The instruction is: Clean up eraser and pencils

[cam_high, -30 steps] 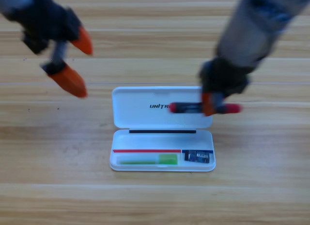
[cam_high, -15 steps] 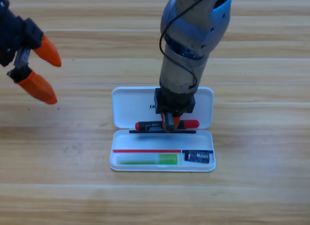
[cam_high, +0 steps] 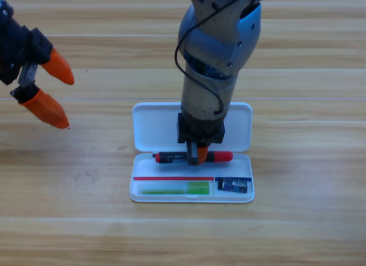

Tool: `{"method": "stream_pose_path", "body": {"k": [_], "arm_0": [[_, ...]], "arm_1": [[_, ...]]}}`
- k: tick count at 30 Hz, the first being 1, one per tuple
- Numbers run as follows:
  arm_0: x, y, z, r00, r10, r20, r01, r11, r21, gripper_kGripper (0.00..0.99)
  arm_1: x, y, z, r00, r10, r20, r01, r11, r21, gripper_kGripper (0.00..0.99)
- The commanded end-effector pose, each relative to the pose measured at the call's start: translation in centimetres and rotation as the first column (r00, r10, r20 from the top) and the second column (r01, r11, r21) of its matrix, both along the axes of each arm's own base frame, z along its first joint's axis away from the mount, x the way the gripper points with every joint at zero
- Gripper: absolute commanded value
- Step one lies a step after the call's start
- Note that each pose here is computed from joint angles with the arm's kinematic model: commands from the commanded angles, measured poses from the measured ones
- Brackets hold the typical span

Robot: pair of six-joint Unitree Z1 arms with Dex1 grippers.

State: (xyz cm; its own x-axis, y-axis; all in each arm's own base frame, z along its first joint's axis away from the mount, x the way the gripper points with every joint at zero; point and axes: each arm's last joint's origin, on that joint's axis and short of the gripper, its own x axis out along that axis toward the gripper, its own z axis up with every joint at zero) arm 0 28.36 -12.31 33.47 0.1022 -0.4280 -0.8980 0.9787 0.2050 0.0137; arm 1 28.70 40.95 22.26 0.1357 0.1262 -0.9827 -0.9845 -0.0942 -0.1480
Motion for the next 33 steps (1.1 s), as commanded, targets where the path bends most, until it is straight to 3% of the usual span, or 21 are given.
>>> {"method": "stream_pose_path", "body": {"k": [1, 3, 4, 5, 14, 19, 21, 28, 30, 32, 33], "arm_0": [[0.7, 0.2, -1.6, 0.999, 0.002, -0.043, -0.002, 1.0, 0.004, 0.99], [0.7, 0.2, -1.8, 0.999, 0.001, -0.049, -0.001, 1.0, 0.004, 0.99], [0.8, 0.2, -1.7, 0.999, 0.001, -0.048, -0.001, 1.0, 0.004, 0.99], [0.8, 0.2, -1.8, 0.999, 0.0, -0.049, 0.0, 1.0, 0.005, 0.99], [2.0, 0.0, -1.3, 1.0, 0.005, -0.027, -0.006, 1.0, -0.024, 0.99], [5.6, 0.1, -0.9, 0.999, 0.033, -0.024, -0.036, 0.991, -0.129, 0.985], [7.6, 0.0, -1.3, 0.999, 0.036, -0.04, -0.043, 0.983, -0.178, 0.937], [14.2, -0.4, -5.9, 0.988, 0.031, -0.148, -0.076, 0.949, -0.307, 0.514], [15.6, -0.3, -8.1, 0.984, 0.002, -0.181, -0.067, 0.934, -0.351, 0.307], [16.6, -0.3, -10.2, 0.979, -0.029, -0.204, -0.053, 0.922, -0.383, 0.003], [17.0, -0.3, -11.2, 0.976, -0.042, -0.213, -0.047, 0.917, -0.397, 0.0]], "arm_1": [[-1.1, 1.4, -3.4, 0.999, -0.012, -0.046, 0.009, 0.998, -0.062, 0.155], [-1.3, 1.2, -3.0, 0.999, -0.027, -0.046, 0.024, 0.998, -0.058, 0.746], [-1.3, 1.0, -2.4, 0.998, -0.039, -0.043, 0.037, 0.998, -0.051, 0.911], [-1.5, 0.8, -1.7, 0.998, -0.044, -0.039, 0.043, 0.998, -0.04, 0.948], [-5.5, -4.5, 9.8, 0.999, -0.036, -0.018, 0.038, 0.986, 0.16, 0.983], [-9.0, -8.6, 15.3, 0.995, -0.011, -0.098, 0.042, 0.947, 0.317, 0.983], [-10.2, -9.9, 16.8, 0.992, 0.016, -0.122, 0.031, 0.928, 0.372, 0.986], [-12.3, -12.9, 18.5, 0.983, 0.057, -0.174, 0.034, 0.877, 0.48, 0.99], [-12.6, -13.3, 18.5, 0.979, 0.069, -0.192, 0.034, 0.873, 0.487, 0.99], [-12.9, -13.6, 18.5, 0.977, 0.077, -0.199, 0.032, 0.87, 0.492, 0.99], [-13.0, -13.8, 18.8, 0.976, 0.082, -0.202, 0.031, 0.865, 0.5, 0.99]]}}
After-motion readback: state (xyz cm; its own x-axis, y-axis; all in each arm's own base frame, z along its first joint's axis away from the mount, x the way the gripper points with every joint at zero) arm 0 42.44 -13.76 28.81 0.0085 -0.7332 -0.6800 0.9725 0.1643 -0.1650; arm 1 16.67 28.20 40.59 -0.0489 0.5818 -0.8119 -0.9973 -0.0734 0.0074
